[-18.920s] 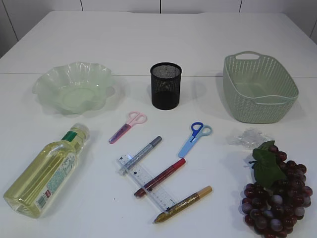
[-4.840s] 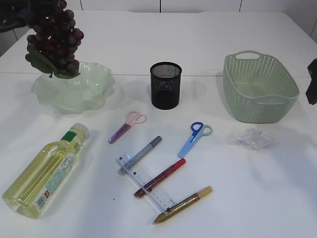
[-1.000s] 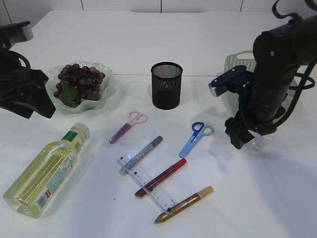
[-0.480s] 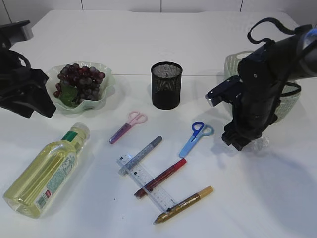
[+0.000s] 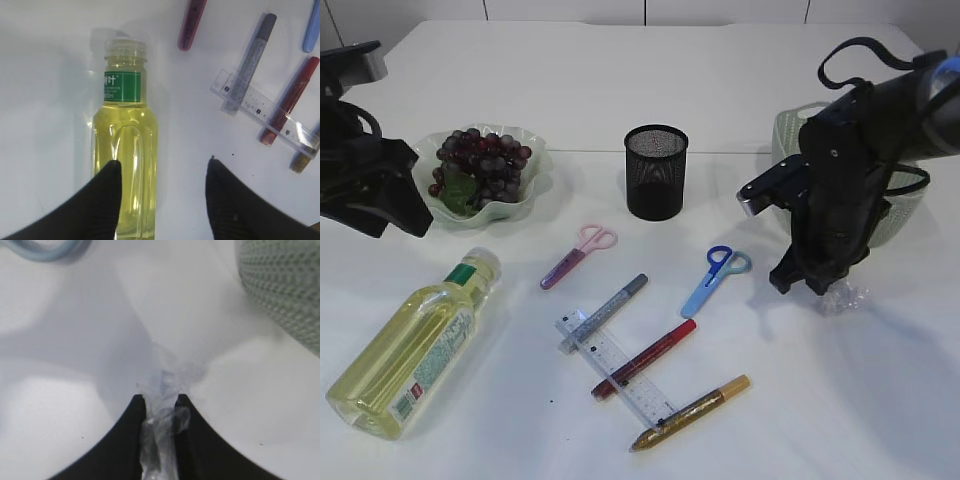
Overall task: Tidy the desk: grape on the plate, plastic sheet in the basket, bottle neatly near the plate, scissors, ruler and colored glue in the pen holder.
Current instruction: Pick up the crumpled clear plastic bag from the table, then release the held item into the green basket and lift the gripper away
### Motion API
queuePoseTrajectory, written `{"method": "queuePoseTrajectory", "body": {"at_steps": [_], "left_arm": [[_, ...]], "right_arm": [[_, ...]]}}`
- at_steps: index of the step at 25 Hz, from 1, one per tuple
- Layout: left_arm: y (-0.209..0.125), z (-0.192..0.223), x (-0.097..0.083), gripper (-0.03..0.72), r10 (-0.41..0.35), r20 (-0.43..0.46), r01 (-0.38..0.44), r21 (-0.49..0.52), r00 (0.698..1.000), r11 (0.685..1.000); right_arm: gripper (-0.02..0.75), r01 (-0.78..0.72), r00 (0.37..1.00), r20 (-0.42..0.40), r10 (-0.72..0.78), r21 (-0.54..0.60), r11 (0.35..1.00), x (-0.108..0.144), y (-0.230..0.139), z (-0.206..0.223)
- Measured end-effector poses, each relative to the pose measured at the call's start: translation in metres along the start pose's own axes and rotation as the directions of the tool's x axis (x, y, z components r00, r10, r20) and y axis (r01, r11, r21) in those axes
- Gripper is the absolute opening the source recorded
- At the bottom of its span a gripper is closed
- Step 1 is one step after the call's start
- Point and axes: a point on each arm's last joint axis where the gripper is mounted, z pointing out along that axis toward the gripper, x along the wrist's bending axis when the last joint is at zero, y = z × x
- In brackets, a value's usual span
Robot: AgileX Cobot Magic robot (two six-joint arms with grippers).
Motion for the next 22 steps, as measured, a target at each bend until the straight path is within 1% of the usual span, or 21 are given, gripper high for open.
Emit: {"method": "queuePoseTrajectory", "body": {"at_steps": [6,7,8,11,15,17,20,22], "left_arm": [[0.0,0.0,0.0,0.395,-0.001,0.001,0.001,0.0,1.0,1.0],[0.0,0.0,0.0,0.395,-0.001,0.001,0.001,0.0,1.0,1.0],[0.0,0.0,0.0,0.395,-0.001,0.001,0.001,0.0,1.0,1.0],[0.0,0.0,0.0,0.395,-0.001,0.001,0.001,-0.003,1.0,1.0],[0.0,0.0,0.0,0.395,-0.001,0.0,0.001,-0.004,1.0,1.0],[0.001,0.0,-0.001,0.395,-0.005,0.006,0.005,-0.006,1.0,1.0],[0.001,0.0,-0.001,0.395,-0.008,0.011,0.008,-0.006,1.0,1.0],[0.001,0.0,-0.001,0.395,-0.008,0.011,0.008,-0.006,1.0,1.0]], "right_arm": [[0.145,-0.035,0.999,0.014,0.036,-0.07,0.997,-0.009,-0.002,-0.039],[0.144,-0.056,0.998,0.014,0.057,-0.1,0.993,-0.012,-0.005,-0.058],[0.144,-0.056,0.998,0.014,0.057,-0.1,0.993,-0.012,-0.005,-0.058],[0.143,-0.084,0.996,0.012,0.087,-0.169,0.982,-0.017,-0.01,-0.087],[0.143,-0.12,0.99,0.027,0.135,-0.312,0.942,-0.029,-0.009,-0.134],[0.143,-0.153,0.982,0.042,0.182,-0.375,0.914,-0.04,-0.003,-0.151],[0.143,-0.194,0.966,0.071,0.249,-0.436,0.879,-0.054,0.005,-0.162],[0.143,-0.216,0.953,0.094,0.286,-0.447,0.868,-0.064,0.012,-0.158]]}}
